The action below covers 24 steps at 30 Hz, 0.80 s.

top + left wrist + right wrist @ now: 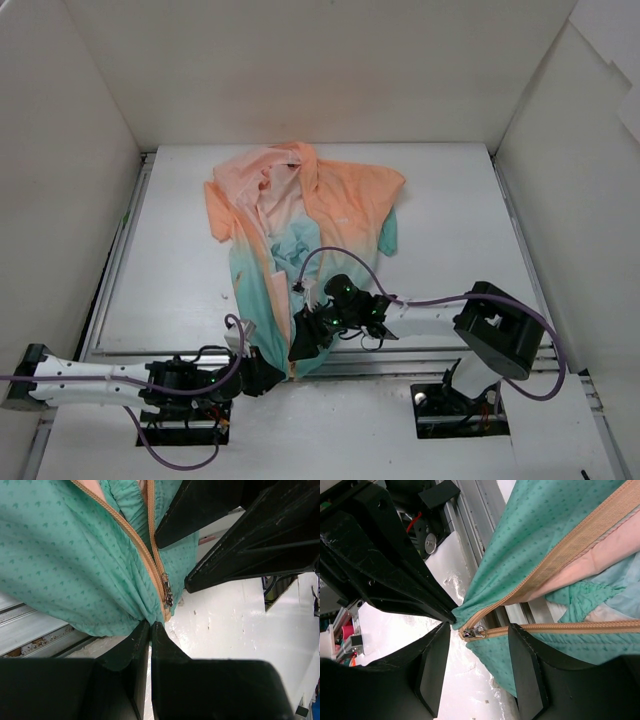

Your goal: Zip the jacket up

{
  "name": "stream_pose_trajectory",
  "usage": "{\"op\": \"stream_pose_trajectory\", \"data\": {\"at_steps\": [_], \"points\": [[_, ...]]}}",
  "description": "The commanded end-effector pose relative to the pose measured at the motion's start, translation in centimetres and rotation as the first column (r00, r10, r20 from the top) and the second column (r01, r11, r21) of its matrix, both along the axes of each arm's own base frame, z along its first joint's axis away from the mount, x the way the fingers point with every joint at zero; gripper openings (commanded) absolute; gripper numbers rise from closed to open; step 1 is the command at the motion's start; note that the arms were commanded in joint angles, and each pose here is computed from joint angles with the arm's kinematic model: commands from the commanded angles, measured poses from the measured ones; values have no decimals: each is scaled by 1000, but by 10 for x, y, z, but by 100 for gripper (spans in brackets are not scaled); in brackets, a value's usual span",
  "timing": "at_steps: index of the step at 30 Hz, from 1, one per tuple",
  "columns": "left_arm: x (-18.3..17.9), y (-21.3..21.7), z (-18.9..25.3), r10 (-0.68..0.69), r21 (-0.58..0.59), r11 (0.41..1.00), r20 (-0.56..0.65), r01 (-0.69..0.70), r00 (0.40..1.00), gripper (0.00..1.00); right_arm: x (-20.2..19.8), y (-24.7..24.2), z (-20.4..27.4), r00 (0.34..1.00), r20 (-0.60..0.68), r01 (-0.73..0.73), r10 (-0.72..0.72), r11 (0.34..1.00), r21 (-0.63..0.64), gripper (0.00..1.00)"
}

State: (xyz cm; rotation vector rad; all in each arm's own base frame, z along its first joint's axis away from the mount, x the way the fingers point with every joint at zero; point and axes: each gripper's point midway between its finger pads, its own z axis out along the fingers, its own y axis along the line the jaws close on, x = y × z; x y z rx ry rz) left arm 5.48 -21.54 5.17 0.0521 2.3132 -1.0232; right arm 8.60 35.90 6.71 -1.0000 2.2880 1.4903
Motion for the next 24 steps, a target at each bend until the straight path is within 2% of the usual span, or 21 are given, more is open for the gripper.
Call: {"op": "stream_pose_trajectory", "data": {"at_steps": [1, 16, 20, 24], "points": [[0, -11, 18, -5, -55, 998, 10, 5, 1000, 0, -1, 16, 21, 997, 57, -62, 57, 995, 80, 47], [1, -9, 19, 3, -62, 998, 10, -2, 1000, 0, -16, 22, 14, 992, 40, -121, 118, 990, 76, 46], [1, -9, 19, 6, -60, 998, 8, -6, 1000, 0, -19, 22, 17, 991, 41, -127, 124, 988, 87, 38], [1, -9, 19, 9, -60, 998, 6, -9, 1000, 0, -19, 21, 18, 992, 40, -124, 121, 989, 85, 37]]}}
